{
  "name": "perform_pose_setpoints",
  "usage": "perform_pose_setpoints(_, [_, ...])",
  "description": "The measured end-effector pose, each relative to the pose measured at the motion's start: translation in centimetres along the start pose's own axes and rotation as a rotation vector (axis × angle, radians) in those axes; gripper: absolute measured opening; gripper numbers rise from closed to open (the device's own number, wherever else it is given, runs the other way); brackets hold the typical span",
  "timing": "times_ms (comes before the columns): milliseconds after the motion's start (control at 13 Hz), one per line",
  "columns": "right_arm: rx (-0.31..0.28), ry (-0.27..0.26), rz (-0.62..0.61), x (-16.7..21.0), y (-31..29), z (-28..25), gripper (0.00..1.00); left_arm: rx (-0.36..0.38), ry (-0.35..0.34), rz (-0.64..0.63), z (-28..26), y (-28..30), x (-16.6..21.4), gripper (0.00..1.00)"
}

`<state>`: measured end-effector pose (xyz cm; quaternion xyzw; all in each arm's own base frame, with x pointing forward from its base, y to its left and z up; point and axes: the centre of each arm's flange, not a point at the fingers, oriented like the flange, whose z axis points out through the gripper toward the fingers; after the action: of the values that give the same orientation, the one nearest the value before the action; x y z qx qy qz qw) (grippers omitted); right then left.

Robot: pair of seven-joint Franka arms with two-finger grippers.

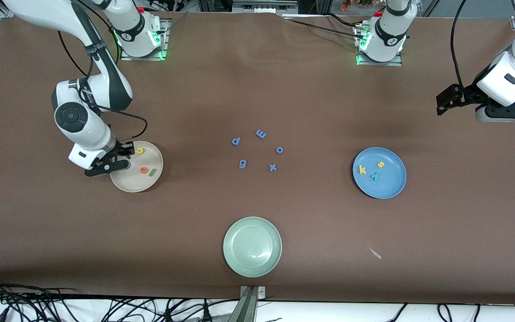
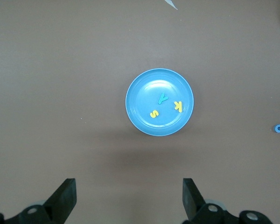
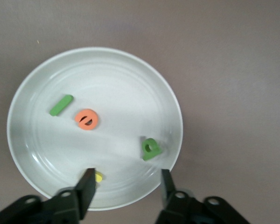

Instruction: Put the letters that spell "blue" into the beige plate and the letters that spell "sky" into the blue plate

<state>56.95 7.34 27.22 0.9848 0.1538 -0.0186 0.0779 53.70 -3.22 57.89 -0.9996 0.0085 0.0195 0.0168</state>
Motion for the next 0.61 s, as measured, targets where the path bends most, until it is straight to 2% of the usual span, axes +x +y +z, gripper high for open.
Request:
perform_pose_setpoints(77, [0.013, -0.001, 0.023, 0.1, 0.2, -1.2, 0.68, 0.0, 0.0, 0.0, 0.0, 0.0, 0.0, 1.0])
perform_pose_setpoints(230, [0.055, -0.044, 0.078, 0.5, 0.7, -5.0, 0.84, 0.0, 0.0, 0.0, 0.0, 0.0, 0.0, 1.0])
perform_pose_setpoints(384, [0.087, -0.085, 0.104, 0.9, 1.0, -11.2, 0.89, 0.0, 0.0, 0.0, 0.0, 0.0, 0.0, 1.0])
perform_pose_setpoints(537, [0.13, -0.053, 0.131, 0.4, 1.1, -17.6, 1.0, 0.0, 0.0, 0.0, 0.0, 0.0, 0.0, 1.0])
perform_pose_setpoints(614, [0.136, -0.033, 0.138, -0.3, 1.3, -20.2, 1.0, 0.0, 0.0, 0.0, 0.0, 0.0, 0.0, 1.0])
